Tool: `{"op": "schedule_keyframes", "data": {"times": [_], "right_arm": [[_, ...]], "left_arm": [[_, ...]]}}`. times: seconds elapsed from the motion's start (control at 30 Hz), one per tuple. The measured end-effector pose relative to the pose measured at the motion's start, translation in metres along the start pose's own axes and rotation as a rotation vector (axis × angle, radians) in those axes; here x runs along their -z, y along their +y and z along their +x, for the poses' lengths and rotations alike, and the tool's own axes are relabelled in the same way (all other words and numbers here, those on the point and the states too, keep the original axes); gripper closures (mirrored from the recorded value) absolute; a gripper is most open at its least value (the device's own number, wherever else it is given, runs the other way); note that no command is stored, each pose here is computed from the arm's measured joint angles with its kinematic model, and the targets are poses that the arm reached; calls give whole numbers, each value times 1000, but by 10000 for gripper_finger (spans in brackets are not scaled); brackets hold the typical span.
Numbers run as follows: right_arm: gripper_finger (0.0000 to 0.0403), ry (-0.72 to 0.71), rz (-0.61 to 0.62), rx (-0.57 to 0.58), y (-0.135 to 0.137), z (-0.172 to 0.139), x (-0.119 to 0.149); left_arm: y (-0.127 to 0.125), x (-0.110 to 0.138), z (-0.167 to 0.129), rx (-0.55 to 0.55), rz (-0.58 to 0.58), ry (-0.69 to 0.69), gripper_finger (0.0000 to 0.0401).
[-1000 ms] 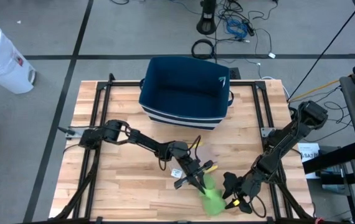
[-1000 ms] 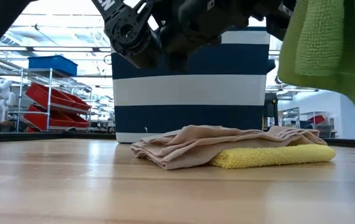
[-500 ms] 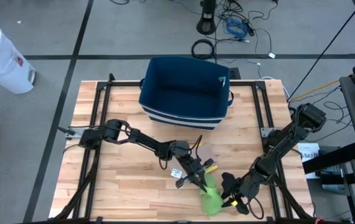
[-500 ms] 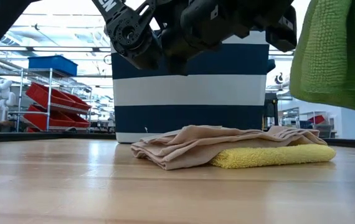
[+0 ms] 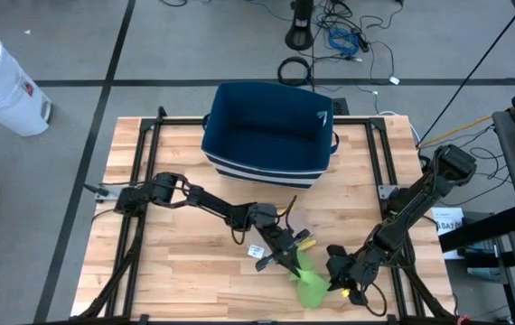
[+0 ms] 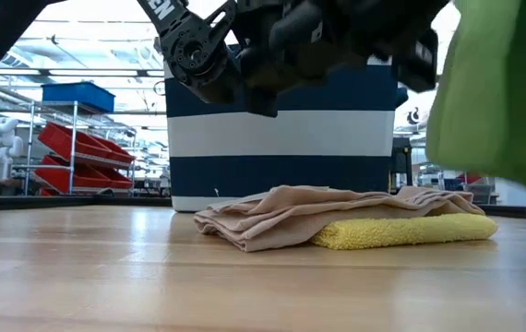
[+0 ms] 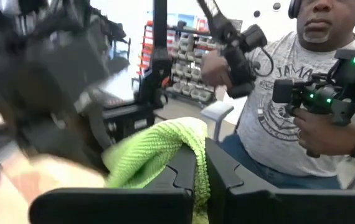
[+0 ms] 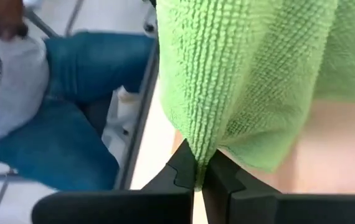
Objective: Fold towel
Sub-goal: Stack the folded green towel on the folded brown towel
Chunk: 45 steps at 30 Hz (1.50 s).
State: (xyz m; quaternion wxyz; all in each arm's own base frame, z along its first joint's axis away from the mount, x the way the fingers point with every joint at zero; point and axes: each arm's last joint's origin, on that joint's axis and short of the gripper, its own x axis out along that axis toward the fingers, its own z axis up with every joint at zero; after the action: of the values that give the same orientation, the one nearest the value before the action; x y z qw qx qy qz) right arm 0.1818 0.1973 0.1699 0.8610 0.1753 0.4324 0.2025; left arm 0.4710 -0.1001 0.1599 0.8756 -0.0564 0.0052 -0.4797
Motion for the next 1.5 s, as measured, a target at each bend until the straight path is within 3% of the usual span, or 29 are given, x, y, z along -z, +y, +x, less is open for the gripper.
{"op": "schedule_keyframes", "data": {"times": [0.3, 0.67, 0.83, 1.07, 1.37, 1.5], "right_arm": [[402, 47, -37, 32, -4, -57, -1], [403, -133, -214, -7, -7, -119, -8], [403, -207, -272, -1, -10, -137, -8], [403, -215, -284, 69, -21, -150, -6], [403, -177, -322, 239, -40, -150, -8], [403, -176, -351, 302, -49, -150, -13]], "left_arm": [[16, -4, -14, 54, -151, 45, 389], [55, -36, -26, -21, -95, 171, 389], [71, -63, -32, -167, -17, 328, 389], [71, -104, -39, -393, 61, 613, 389], [43, -136, -57, -530, -50, 1008, 389], [37, -135, -62, -570, -132, 1087, 389]]}}
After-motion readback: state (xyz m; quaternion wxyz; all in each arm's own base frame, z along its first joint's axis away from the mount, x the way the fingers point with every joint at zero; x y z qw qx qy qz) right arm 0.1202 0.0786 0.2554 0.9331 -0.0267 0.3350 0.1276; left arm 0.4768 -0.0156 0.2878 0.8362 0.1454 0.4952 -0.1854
